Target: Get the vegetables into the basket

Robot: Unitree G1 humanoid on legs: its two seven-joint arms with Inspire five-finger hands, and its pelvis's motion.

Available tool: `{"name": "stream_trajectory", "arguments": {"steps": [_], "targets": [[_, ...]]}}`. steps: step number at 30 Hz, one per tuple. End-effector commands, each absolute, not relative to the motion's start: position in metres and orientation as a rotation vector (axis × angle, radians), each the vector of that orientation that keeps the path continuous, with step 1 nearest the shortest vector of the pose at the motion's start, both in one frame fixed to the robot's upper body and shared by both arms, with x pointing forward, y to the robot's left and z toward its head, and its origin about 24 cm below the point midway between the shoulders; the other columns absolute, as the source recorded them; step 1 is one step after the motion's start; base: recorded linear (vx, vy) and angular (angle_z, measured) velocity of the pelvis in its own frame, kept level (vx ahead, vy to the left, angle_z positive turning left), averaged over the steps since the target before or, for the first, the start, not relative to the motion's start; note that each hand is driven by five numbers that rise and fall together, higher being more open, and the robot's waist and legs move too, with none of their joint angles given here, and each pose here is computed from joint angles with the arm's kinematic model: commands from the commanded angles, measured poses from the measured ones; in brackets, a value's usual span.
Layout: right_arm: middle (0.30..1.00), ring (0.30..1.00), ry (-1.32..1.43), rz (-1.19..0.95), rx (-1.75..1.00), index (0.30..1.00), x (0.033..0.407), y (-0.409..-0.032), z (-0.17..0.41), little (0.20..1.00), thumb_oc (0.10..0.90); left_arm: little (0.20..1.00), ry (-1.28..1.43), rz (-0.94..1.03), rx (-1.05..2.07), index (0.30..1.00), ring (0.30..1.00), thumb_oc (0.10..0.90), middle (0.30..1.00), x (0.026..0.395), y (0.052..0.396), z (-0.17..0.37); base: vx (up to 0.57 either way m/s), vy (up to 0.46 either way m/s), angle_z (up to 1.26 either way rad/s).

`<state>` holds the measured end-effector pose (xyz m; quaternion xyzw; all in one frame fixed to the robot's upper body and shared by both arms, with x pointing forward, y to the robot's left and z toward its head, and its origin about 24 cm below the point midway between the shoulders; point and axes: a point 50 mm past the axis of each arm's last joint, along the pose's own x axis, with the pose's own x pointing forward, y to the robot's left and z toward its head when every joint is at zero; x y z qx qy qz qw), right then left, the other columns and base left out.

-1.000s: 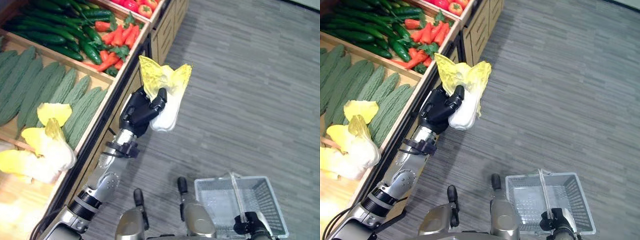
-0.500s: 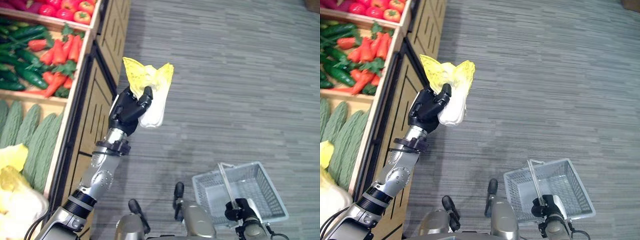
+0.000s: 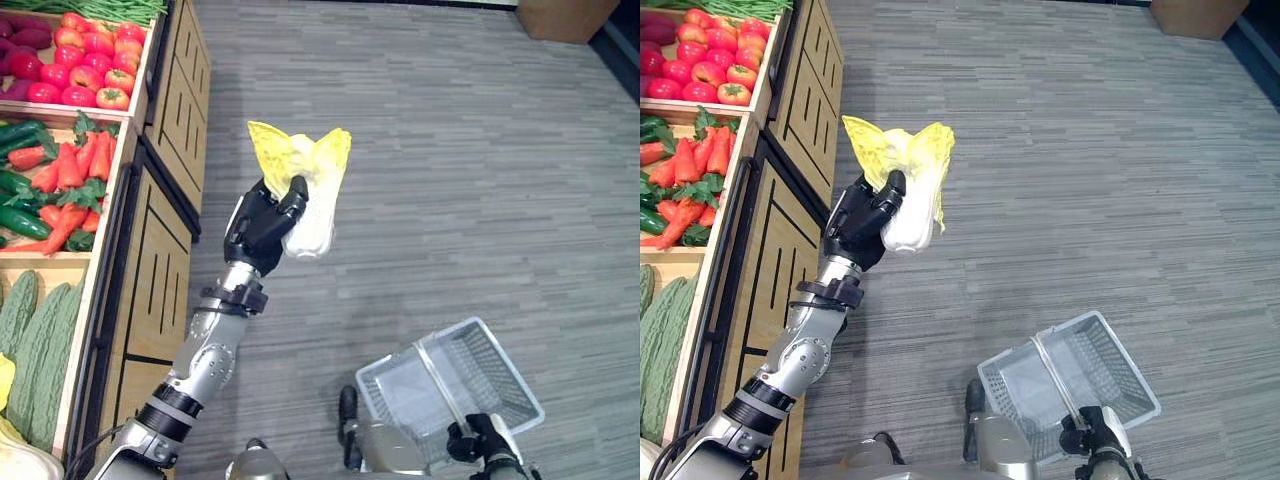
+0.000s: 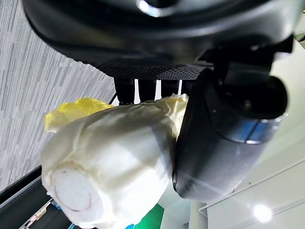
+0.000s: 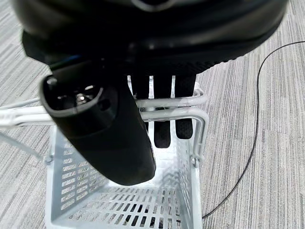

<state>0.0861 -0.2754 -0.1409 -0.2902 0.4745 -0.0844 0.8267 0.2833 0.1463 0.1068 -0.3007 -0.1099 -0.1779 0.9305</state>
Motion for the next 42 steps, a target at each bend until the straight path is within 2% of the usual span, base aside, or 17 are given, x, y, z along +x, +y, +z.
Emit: {"name": "stream_trajectory", "arguments": {"steps": [1, 17, 25, 28, 29, 30, 32, 34, 35, 41, 42], "targets": [[0.3, 0.3, 1.017, -0.266, -0.729, 0.3, 0.075, -0.316, -0.126, 0.3, 0.4, 0.3, -0.47, -0.547, -0.667, 0.3, 0.3, 0.4, 0.3, 0.28, 0.124, 0.159, 0.01, -0.021, -0.32], [0.3, 0.3, 1.055, -0.374, -0.738, 0.3, 0.076, -0.346, -0.114, 0.3, 0.4, 0.3, -0.426, -0.565, -0.619, 0.3, 0.3, 0.4, 0.3, 0.276, 0.124, 0.152, 0.03, 0.096, -0.21], [0.3, 0.3, 1.073, -0.441, -0.909, 0.3, 0.083, -0.396, -0.08, 0.3, 0.4, 0.3, -0.448, -0.599, -0.449, 0.3, 0.3, 0.4, 0.3, 0.278, 0.124, 0.161, 0.0, 0.027, -0.04], [0.3, 0.3, 1.002, -0.445, -1.012, 0.3, 0.1, -0.419, -0.054, 0.3, 0.4, 0.3, -0.47, -0.638, -0.368, 0.3, 0.3, 0.4, 0.3, 0.279, 0.12, 0.168, 0.0, 0.001, 0.13], [0.3, 0.3, 0.929, -0.4, -1.049, 0.3, 0.119, -0.419, -0.044, 0.3, 0.4, 0.3, -0.485, -0.656, -0.343, 0.3, 0.3, 0.4, 0.3, 0.279, 0.119, 0.172, 0.01, -0.006, 0.09], [0.3, 0.3, 0.929, -0.4, -1.049, 0.3, 0.119, -0.419, -0.044, 0.3, 0.4, 0.3, -0.485, -0.656, -0.343, 0.3, 0.3, 0.4, 0.3, 0.279, 0.119, 0.172, 0.0, -0.009, 0.08], [0.3, 0.3, 0.835, -0.382, -1.104, 0.3, 0.143, -0.425, -0.023, 0.3, 0.4, 0.3, -0.496, -0.688, -0.311, 0.3, 0.3, 0.4, 0.3, 0.278, 0.115, 0.176, 0.0, -0.013, 0.09], [0.3, 0.3, 0.761, -0.356, -1.135, 0.3, 0.16, -0.424, -0.011, 0.3, 0.4, 0.3, -0.514, -0.691, -0.299, 0.3, 0.3, 0.4, 0.3, 0.278, 0.113, 0.179, -0.01, -0.023, 0.09], [0.3, 0.3, 0.668, -0.343, -1.156, 0.3, 0.18, -0.421, 0.004, 0.3, 0.4, 0.3, -0.516, -0.697, -0.285, 0.3, 0.3, 0.4, 0.3, 0.277, 0.111, 0.179, 0.0, -0.021, 0.12], [0.3, 0.3, 0.49, -0.32, -1.163, 0.3, 0.218, -0.407, 0.031, 0.3, 0.4, 0.3, -0.541, -0.705, -0.236, 0.3, 0.3, 0.4, 0.3, 0.275, 0.11, 0.184, 0.0, -0.02, 0.13], [0.3, 0.3, 0.399, -0.305, -1.171, 0.3, 0.238, -0.398, 0.046, 0.3, 0.4, 0.3, -0.56, -0.712, -0.196, 0.3, 0.3, 0.4, 0.3, 0.274, 0.108, 0.187, -0.01, -0.02, 0.19]]}}
